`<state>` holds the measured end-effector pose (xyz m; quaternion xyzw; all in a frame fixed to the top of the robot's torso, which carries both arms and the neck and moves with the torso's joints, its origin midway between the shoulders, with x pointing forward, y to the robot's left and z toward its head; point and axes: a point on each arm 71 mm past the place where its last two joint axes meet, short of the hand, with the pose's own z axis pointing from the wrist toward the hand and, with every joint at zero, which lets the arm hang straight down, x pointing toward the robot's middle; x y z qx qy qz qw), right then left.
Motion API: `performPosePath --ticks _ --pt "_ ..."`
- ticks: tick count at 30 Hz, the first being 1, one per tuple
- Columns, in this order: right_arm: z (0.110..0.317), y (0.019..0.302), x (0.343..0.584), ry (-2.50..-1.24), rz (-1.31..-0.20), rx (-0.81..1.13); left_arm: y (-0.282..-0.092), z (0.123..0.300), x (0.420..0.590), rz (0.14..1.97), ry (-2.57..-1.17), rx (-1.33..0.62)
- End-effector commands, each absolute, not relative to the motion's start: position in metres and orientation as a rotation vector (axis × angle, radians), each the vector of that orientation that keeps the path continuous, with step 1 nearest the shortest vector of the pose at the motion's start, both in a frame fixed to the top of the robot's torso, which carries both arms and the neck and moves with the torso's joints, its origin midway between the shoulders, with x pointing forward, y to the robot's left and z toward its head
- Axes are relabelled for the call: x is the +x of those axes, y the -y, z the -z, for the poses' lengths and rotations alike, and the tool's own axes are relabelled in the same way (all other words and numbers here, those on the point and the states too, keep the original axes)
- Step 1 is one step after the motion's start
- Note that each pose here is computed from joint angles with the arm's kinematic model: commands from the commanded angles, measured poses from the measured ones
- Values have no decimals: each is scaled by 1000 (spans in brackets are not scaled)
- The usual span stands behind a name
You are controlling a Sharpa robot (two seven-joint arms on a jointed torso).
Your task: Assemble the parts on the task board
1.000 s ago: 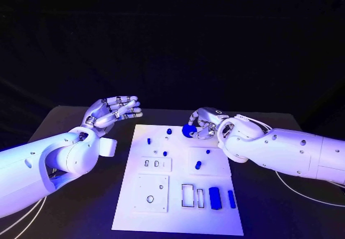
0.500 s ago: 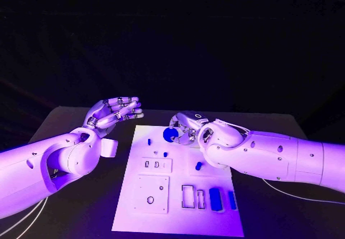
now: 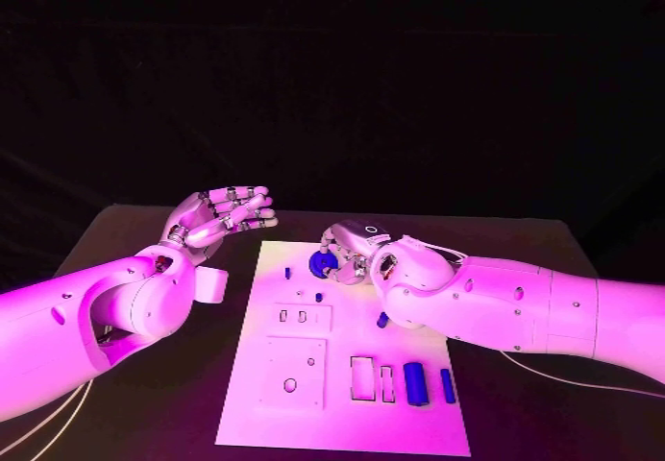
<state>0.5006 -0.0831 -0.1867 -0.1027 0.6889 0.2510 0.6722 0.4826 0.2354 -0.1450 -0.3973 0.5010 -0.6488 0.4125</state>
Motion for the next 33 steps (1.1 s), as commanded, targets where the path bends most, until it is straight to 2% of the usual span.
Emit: performPosePath --ticks 1,20,33 --pt "189 81 501 -1550 -538 -258 -233 143 482 1659 -1256 -990" --pt "206 74 503 -1587 -521 -265 -233 143 482 1661 -1259 -991" --pt "209 77 508 -1592 -508 -252 -233 144 482 1660 -1261 -992"
